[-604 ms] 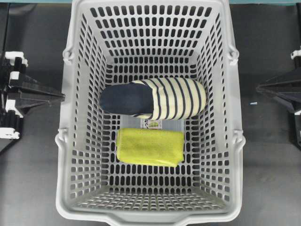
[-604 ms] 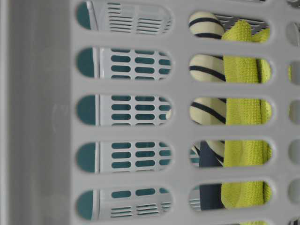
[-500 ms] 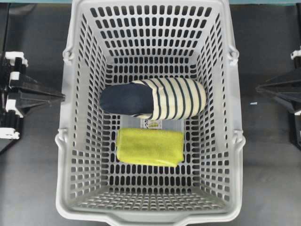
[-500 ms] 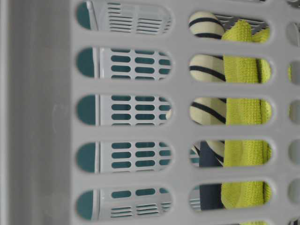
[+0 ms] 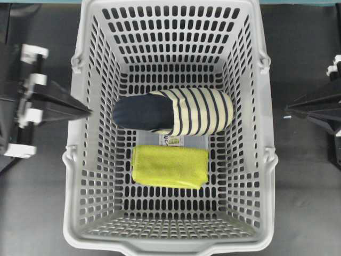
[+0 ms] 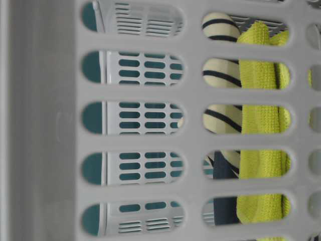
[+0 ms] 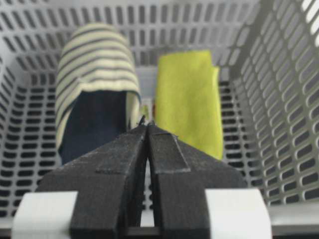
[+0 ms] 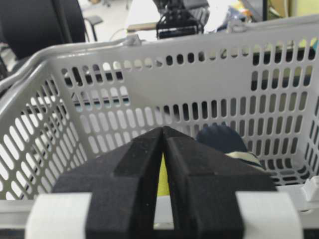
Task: Pick up the yellow cloth from the shopping basket with the left arm.
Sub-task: 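Move the left gripper from its side toward the basket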
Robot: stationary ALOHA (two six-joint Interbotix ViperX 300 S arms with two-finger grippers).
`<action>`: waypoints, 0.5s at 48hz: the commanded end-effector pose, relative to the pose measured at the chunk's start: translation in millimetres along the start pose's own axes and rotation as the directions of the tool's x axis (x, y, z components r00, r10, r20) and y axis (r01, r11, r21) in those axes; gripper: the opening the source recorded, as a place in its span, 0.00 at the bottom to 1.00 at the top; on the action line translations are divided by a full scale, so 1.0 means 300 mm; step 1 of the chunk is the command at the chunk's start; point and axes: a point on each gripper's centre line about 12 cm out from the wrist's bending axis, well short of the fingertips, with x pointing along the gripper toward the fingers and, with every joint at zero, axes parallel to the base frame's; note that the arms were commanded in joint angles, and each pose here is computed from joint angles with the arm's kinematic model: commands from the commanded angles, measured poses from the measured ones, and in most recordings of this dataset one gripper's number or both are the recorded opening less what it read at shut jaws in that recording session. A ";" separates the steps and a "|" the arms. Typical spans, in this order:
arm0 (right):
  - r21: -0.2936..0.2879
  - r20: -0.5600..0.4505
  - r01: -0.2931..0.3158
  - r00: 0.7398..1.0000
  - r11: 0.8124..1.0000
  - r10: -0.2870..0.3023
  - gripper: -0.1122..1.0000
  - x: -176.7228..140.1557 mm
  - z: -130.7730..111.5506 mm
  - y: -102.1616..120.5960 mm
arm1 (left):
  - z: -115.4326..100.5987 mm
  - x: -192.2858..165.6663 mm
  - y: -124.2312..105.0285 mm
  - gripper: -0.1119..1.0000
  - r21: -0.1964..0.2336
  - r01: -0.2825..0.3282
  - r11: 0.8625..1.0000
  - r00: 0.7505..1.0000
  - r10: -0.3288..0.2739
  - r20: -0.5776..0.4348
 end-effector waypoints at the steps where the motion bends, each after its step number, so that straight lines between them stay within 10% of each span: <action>1: 0.004 0.014 -0.014 1.000 1.000 0.014 0.10 0.011 0.029 0.012 | 0.084 0.053 -0.019 0.10 0.011 0.018 1.000 1.000 -0.018 -0.004; 8: 0.001 0.025 -0.026 0.999 1.000 0.026 0.19 0.010 0.039 0.020 | 0.075 0.156 -0.033 0.10 0.008 0.026 1.000 0.989 -0.024 -0.145; 17: 0.005 0.039 -0.026 0.999 1.000 0.026 0.67 0.011 0.057 0.021 | 0.069 0.297 -0.053 0.12 -0.032 0.016 0.999 0.941 -0.026 -0.338; 24: 0.005 0.046 -0.027 0.999 1.000 0.027 0.84 0.008 0.064 0.022 | 0.046 0.396 -0.058 0.37 -0.030 0.007 1.000 0.892 -0.020 -0.451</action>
